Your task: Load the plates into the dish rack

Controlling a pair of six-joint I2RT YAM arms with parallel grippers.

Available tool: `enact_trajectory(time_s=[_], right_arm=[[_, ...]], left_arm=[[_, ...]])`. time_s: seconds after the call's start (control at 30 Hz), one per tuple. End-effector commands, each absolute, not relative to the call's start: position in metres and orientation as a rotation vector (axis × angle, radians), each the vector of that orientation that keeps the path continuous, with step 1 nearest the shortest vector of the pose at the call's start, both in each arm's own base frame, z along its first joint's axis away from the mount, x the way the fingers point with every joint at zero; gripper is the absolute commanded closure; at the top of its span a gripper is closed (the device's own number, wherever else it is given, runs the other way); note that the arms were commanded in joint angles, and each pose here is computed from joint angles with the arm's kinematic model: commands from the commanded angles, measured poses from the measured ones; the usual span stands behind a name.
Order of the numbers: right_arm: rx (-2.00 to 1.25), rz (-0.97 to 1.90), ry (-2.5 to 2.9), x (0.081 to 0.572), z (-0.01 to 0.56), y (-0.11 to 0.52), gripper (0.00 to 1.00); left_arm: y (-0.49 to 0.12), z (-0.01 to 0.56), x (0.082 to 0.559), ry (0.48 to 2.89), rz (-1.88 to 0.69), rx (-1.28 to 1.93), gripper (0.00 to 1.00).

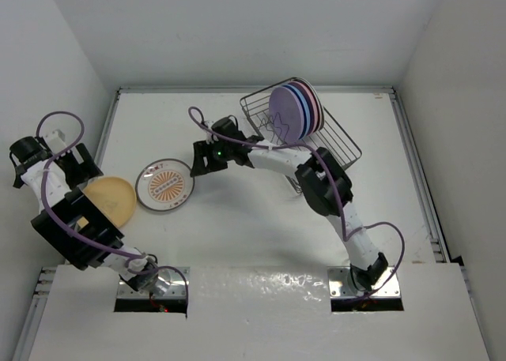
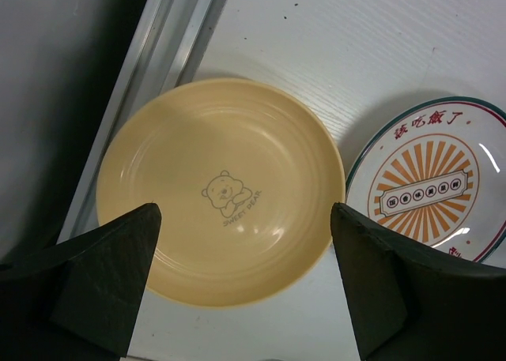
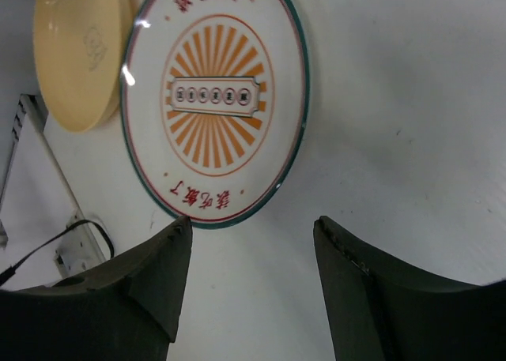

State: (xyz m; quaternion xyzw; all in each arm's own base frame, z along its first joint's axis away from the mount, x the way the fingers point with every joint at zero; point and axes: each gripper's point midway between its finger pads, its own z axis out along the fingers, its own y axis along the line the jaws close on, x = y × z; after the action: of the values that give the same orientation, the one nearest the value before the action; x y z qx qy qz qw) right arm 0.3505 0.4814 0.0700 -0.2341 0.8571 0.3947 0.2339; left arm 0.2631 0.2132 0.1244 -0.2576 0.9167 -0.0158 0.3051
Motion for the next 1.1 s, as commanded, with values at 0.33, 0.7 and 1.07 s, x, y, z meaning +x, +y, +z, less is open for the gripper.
enact_trajectory(time_s=[0.33,0.7,1.07], right_arm=[[-0.274,1.366,2.490,0.352,0.000,0.514,0.54],[-0.099,1.336,2.590,0.362,-0.045,0.500,0.89],[-0.342,1.267,2.330,0.404,0.087,0.466,1.00]], left_arm=[[0.221,0.141,0.282,2.372,-0.075,-0.628,0.15],[0.225,0.135,0.287,2.373,-0.094,-0.654,0.15],[0.234,0.139,0.300,2.334,-0.085,-0.678,0.16]])
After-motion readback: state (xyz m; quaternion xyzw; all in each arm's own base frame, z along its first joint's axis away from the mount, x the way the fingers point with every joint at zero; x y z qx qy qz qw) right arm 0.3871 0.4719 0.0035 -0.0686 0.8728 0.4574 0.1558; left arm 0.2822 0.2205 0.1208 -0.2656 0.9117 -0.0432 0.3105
